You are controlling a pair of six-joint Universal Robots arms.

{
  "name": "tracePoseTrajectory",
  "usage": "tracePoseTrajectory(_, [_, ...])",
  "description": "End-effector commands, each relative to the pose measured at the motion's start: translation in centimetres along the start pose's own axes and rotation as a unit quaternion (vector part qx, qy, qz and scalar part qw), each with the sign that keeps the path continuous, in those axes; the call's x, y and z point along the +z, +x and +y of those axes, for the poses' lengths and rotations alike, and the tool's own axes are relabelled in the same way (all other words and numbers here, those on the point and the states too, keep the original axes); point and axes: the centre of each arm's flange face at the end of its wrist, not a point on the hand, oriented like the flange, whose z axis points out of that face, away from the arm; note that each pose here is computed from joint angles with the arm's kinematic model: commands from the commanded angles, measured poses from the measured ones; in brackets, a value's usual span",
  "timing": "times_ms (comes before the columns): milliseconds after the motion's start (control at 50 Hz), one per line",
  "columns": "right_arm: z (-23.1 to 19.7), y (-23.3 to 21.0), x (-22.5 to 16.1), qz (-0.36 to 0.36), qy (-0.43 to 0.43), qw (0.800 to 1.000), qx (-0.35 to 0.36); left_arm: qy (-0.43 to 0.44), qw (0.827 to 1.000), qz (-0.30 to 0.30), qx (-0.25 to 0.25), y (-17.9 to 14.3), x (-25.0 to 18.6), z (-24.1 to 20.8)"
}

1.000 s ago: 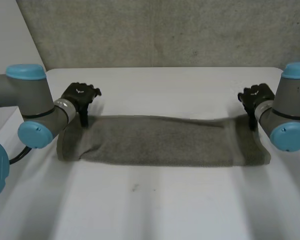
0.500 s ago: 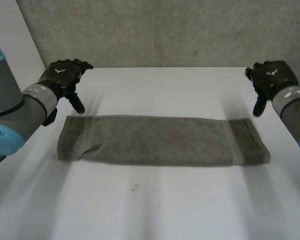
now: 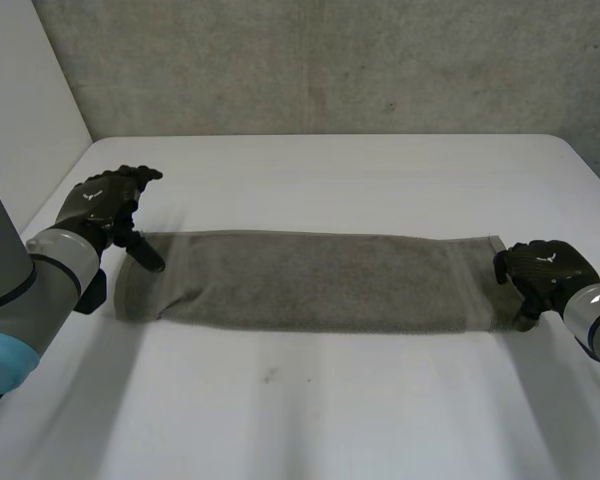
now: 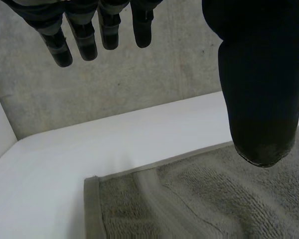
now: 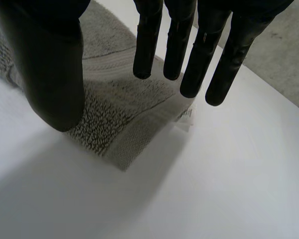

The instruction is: Fold the towel.

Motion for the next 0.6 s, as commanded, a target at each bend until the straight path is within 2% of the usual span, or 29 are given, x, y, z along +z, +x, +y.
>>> tracePoseTrajectory(20, [1.5, -0.3, 1.3, -0.004, -0.004, 1.0, 0.002, 0.001, 1.0, 0.002, 0.0, 0.1, 0.0, 0.1])
tracePoseTrajectory(160, [1.9, 1.1, 2.0, 0.024, -0.002, 1.0, 0.0, 0.007, 1.0, 0.003, 0.001, 0.1, 0.0, 0.2])
tracePoseTrajectory(260, [2.1, 3.0, 2.6, 0.056, 0.004, 0.998, -0.029, 0.007, 1.0, 0.003, 0.001, 0.1, 0.0, 0.3])
tracePoseTrajectory(320, [3.2, 5.5, 3.1, 0.092, -0.015, 0.994, -0.063, 0.007, 1.0, 0.003, 0.001, 0.1, 0.0, 0.3])
tracePoseTrajectory(360, [4.2, 9.6, 3.1, 0.15, -0.046, 0.983, -0.096, 0.007, 1.0, 0.003, 0.001, 0.1, 0.0, 0.3])
tracePoseTrajectory(380, [4.3, 9.6, 3.1, 0.15, -0.046, 0.983, -0.096, 0.007, 1.0, 0.003, 0.001, 0.1, 0.0, 0.3])
tracePoseTrajectory(460, [4.9, 14.4, 2.8, 0.211, -0.064, 0.969, -0.113, 0.007, 1.0, 0.003, 0.002, 0.1, 0.0, 0.3])
tracePoseTrajectory(600, [3.8, 16.1, 2.8, 0.238, -0.04, 0.965, -0.103, 0.008, 1.0, 0.003, 0.001, 0.0, 0.1, 0.3])
